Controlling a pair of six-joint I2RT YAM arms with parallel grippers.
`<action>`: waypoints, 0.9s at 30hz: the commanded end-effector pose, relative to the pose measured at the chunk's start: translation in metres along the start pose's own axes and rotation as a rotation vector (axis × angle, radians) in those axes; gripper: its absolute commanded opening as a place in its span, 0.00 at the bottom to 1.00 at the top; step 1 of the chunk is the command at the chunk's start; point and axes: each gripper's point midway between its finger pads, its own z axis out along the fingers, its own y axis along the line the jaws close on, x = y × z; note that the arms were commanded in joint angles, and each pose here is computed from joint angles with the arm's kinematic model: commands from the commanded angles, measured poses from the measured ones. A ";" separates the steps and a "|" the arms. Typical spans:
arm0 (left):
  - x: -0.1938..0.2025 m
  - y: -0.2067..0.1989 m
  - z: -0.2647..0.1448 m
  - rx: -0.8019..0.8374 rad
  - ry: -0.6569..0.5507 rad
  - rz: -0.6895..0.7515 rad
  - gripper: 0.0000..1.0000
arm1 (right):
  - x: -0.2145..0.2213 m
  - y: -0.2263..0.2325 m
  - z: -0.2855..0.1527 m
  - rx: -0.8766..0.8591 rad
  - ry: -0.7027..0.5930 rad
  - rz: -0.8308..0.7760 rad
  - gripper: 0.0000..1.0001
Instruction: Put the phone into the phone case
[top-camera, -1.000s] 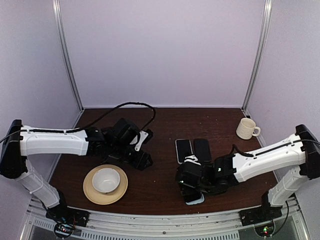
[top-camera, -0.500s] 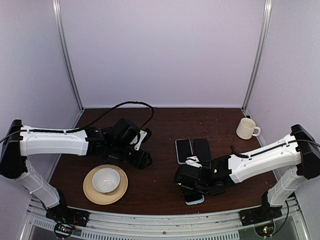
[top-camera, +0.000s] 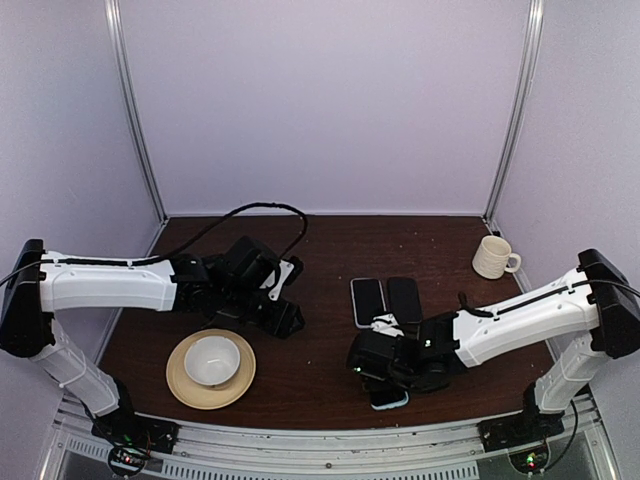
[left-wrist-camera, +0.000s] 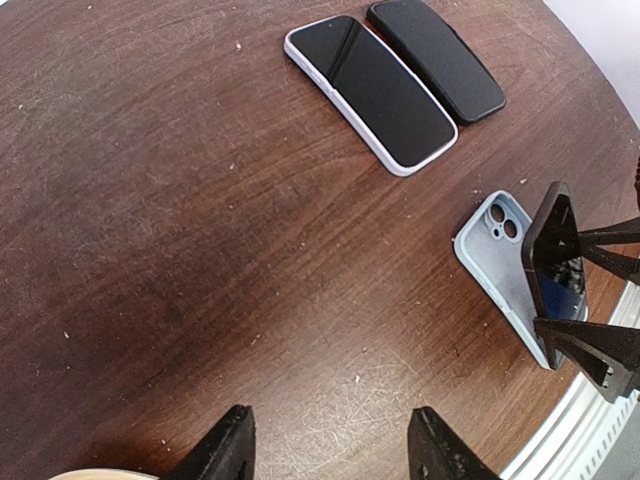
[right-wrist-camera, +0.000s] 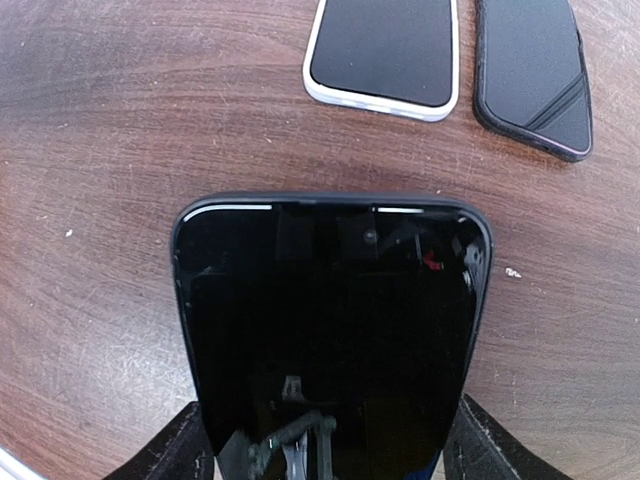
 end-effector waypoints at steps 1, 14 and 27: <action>-0.003 -0.001 -0.001 0.002 -0.022 0.002 0.56 | 0.007 -0.002 0.006 0.033 0.027 -0.009 0.53; -0.003 0.002 -0.003 -0.003 -0.037 0.001 0.56 | 0.011 -0.011 0.012 0.062 0.012 0.006 0.52; -0.002 0.006 -0.003 -0.022 -0.049 0.000 0.56 | 0.029 -0.005 0.020 0.050 0.100 -0.009 0.73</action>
